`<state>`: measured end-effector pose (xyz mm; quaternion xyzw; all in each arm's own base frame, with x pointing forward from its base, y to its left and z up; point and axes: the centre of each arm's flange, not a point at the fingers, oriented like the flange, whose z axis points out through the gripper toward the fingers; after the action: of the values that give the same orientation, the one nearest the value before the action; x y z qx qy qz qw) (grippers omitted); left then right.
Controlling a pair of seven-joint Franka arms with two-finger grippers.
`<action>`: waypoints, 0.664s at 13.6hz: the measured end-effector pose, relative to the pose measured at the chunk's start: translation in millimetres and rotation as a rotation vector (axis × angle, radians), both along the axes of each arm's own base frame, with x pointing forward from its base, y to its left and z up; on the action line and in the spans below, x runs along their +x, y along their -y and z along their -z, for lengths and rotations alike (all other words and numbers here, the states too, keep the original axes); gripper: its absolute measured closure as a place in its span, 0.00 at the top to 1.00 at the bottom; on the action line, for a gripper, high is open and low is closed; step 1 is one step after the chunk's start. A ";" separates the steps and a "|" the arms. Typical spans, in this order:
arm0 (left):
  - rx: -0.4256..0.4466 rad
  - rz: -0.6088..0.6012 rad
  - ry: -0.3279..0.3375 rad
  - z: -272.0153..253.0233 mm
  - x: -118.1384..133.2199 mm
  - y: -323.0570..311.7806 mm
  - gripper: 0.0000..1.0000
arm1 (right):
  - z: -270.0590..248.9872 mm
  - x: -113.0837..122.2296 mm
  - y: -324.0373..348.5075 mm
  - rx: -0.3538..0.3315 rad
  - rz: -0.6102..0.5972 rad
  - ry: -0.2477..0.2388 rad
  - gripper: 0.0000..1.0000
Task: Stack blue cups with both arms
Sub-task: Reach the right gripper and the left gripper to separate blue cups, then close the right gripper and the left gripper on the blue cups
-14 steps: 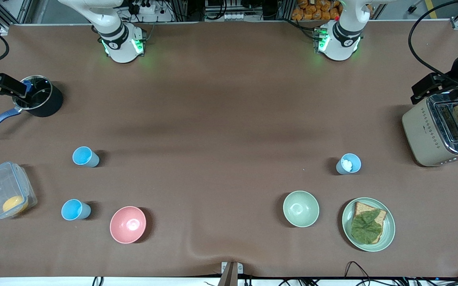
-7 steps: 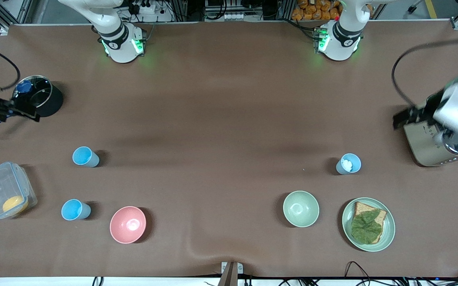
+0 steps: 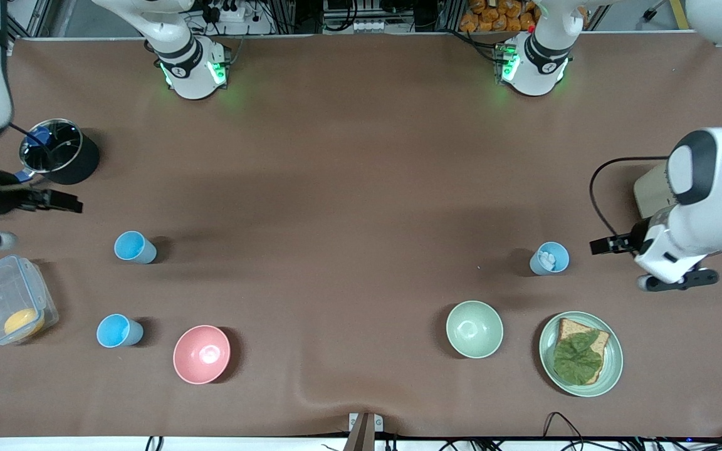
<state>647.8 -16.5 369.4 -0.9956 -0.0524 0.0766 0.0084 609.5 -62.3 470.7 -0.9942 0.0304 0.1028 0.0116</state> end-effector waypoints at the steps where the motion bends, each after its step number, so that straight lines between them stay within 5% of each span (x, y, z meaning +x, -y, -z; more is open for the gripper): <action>1: -0.002 0.005 -0.011 14.4 1.1 3.1 1.00 | 26.7 6.8 3.3 -0.003 0.004 0.001 1.00; 5: -0.011 0.015 -0.011 63.7 -2.5 9.7 1.00 | 139.1 10.1 59.4 -0.002 -0.001 0.037 1.00; 9: -0.015 0.018 -0.037 99.5 -10.6 11.8 0.95 | 194.8 6.4 64.8 0.013 -0.007 -0.016 1.00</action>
<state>637.2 -28.3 269.9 -0.9945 -0.0429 0.0955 0.0028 615.9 -127.1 276.0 -0.9933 0.0260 0.1110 0.0175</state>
